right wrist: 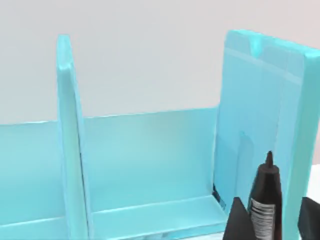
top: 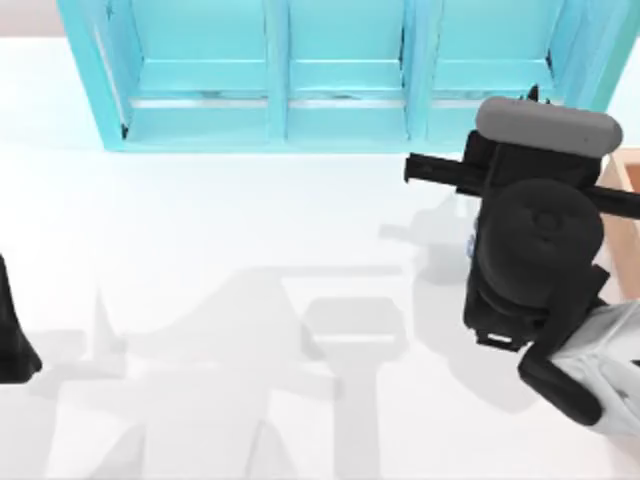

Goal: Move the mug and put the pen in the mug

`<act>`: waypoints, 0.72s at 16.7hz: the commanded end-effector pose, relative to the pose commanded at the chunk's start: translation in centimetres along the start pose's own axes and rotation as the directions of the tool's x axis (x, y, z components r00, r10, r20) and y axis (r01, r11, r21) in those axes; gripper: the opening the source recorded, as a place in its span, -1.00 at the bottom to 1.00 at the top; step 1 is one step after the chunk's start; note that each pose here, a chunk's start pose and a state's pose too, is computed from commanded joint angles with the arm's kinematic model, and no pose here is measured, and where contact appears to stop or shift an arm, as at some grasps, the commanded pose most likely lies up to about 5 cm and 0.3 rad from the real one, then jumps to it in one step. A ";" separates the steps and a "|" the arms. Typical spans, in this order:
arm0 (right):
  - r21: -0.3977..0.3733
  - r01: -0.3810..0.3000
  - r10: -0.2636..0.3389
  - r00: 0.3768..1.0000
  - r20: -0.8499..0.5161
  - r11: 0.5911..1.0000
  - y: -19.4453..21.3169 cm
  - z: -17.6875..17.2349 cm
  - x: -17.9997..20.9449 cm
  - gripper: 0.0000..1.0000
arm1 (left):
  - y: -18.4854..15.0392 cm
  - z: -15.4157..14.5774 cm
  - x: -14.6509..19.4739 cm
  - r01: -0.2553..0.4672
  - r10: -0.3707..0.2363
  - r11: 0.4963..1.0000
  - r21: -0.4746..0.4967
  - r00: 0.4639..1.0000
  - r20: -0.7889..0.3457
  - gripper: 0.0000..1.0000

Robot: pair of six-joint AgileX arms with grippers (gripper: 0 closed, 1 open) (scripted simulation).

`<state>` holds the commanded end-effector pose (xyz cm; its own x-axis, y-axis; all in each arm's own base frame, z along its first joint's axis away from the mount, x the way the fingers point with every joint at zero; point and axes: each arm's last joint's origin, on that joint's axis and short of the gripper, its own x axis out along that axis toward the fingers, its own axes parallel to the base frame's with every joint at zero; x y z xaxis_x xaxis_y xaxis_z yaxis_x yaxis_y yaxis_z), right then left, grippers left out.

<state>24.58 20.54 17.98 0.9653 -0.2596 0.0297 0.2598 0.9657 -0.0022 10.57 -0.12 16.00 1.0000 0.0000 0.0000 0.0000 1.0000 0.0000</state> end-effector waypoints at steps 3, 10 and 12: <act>0.000 0.000 0.000 1.000 0.000 1.000 0.0 0.0 0.0 0.36 | 0.0 0.0 0.0 0.000 0.000 1.000 0.000 1.000 0.000 1.00; 0.000 0.000 0.000 1.000 0.000 1.000 0.0 0.0 0.0 1.00 | 0.0 0.0 0.0 0.000 0.000 1.000 0.000 1.000 0.000 1.00; 0.000 0.000 0.000 1.000 0.000 1.000 0.0 0.0 0.0 1.00 | 0.0 0.0 0.0 0.000 0.000 1.000 0.000 1.000 0.000 1.00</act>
<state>24.58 20.54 17.98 0.9653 -0.2596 0.0297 0.2598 0.9657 -0.0022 10.57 -0.12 16.00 1.0000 0.0000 0.0000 0.0000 1.0000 0.0000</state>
